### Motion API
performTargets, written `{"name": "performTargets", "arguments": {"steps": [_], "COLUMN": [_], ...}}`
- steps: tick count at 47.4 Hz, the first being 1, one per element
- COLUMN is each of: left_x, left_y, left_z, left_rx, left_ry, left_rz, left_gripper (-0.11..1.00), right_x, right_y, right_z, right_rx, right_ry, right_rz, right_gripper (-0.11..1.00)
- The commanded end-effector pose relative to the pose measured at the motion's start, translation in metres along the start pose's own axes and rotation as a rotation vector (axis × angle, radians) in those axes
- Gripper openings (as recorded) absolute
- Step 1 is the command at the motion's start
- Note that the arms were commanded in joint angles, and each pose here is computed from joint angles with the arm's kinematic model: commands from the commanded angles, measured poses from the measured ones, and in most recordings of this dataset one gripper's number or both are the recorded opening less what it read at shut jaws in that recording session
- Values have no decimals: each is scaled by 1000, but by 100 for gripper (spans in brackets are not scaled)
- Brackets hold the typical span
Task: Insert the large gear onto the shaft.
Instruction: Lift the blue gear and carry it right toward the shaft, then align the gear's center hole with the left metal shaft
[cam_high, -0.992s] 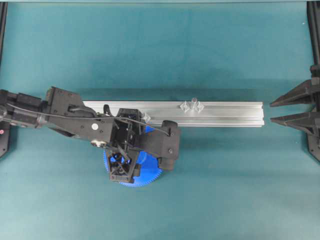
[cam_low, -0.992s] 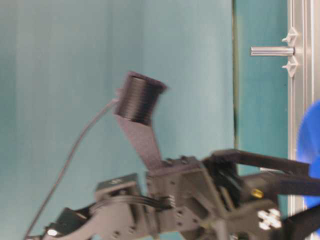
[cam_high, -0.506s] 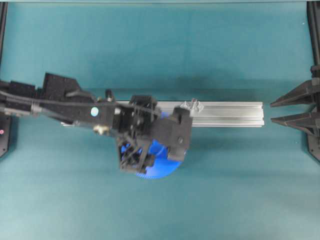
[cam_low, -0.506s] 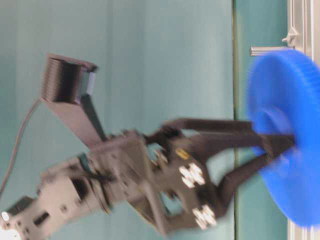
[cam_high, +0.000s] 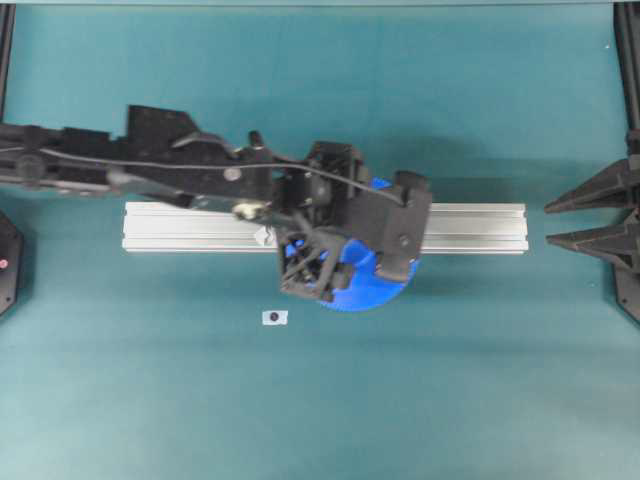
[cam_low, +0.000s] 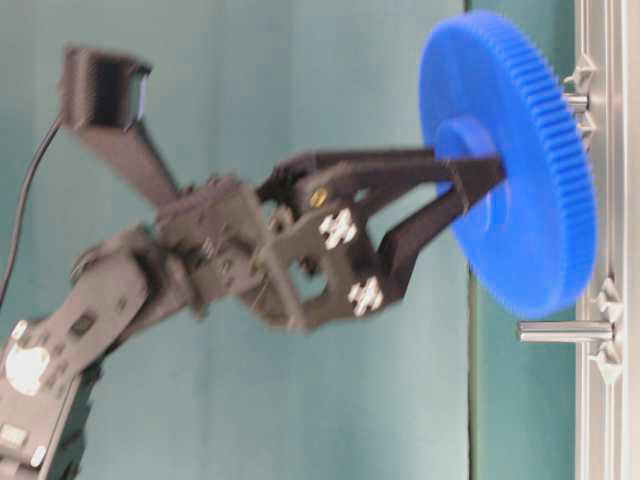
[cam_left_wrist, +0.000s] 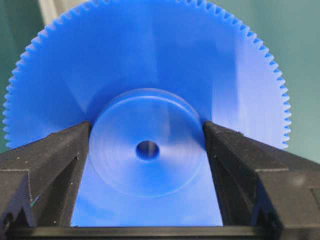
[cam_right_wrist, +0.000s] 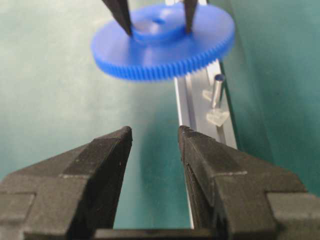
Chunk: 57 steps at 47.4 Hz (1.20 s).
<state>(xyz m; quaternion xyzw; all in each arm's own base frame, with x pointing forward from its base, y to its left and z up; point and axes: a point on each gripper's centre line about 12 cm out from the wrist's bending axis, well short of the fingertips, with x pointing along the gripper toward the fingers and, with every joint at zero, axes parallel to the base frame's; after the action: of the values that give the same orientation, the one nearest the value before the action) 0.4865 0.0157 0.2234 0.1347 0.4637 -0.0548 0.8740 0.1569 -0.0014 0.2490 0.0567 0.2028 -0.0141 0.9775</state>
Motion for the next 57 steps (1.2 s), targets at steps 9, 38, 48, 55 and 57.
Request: {"name": "performTargets", "arguments": {"steps": [9, 38, 48, 55, 57], "left_x": [-7, -12, -7, -3, 1], "left_y": [30, 49, 52, 53, 54], "left_z": [29, 46, 48, 48, 49], "left_rx": [23, 55, 53, 90, 104], "left_ry": [-84, -6, 25, 90, 101], "left_rz": [54, 43, 33, 6, 2], "left_gripper": [78, 78, 78, 78, 78], "right_x": [-1, -3, -2, -2, -2], "right_y": [0, 0, -1, -1, -1], "right_z": [3, -1, -4, -5, -6], "right_rx": [7, 5, 5, 5, 5], "right_ry": [-11, -17, -11, -12, -11], "right_rz": [-1, -1, -1, -1, -2], "right_gripper": [50, 50, 50, 50, 50]}}
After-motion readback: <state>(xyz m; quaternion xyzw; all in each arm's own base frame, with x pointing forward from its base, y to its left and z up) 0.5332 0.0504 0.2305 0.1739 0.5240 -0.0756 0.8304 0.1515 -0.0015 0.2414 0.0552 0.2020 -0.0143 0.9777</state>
